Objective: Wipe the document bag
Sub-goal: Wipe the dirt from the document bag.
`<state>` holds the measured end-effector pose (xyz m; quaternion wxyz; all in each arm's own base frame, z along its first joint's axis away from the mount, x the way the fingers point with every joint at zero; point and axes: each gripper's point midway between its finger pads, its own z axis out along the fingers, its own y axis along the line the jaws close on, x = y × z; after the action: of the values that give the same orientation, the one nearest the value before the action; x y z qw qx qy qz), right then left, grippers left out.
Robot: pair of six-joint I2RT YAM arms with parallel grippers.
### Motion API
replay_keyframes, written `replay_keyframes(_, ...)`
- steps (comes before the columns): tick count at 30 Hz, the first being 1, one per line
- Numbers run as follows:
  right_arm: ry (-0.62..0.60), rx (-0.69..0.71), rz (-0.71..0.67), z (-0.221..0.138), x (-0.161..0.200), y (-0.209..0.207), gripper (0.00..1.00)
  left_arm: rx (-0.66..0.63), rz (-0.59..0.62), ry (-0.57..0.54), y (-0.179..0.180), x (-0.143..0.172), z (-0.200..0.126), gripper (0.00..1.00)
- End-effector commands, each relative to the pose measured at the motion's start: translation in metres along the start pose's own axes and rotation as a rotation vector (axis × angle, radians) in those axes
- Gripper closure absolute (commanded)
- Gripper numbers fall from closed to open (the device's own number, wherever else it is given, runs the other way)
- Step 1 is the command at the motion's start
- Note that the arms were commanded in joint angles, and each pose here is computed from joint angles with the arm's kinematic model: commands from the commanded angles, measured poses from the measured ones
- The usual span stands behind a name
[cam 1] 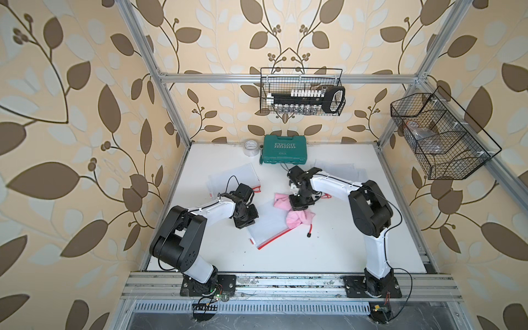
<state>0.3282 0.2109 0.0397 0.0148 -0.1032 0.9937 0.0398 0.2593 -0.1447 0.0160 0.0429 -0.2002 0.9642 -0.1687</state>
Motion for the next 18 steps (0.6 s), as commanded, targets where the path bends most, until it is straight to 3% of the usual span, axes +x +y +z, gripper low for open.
replay_keyframes(1,-0.066,0.075,-0.130,-0.038,0.005,0.004,1.00,-0.195,-0.023,0.036,0.048,0.017,0.008,1.00)
replay_keyframes(6,0.049,-0.268,-0.282,-0.039,0.034,0.122,1.00,-0.183,-0.025,0.023,0.044,0.014,0.005,1.00)
replay_keyframes(13,0.236,-0.644,-0.159,0.016,0.041,0.195,1.00,-0.178,-0.024,0.001,0.043,0.012,-0.001,1.00)
replay_keyframes(15,0.285,-0.654,-0.160,0.025,0.044,0.197,1.00,-0.181,-0.024,0.001,0.044,0.012,-0.001,1.00)
replay_keyframes(18,0.271,-0.485,-0.087,0.048,0.037,0.151,1.00,-0.191,-0.022,-0.001,0.045,0.011,-0.001,1.00)
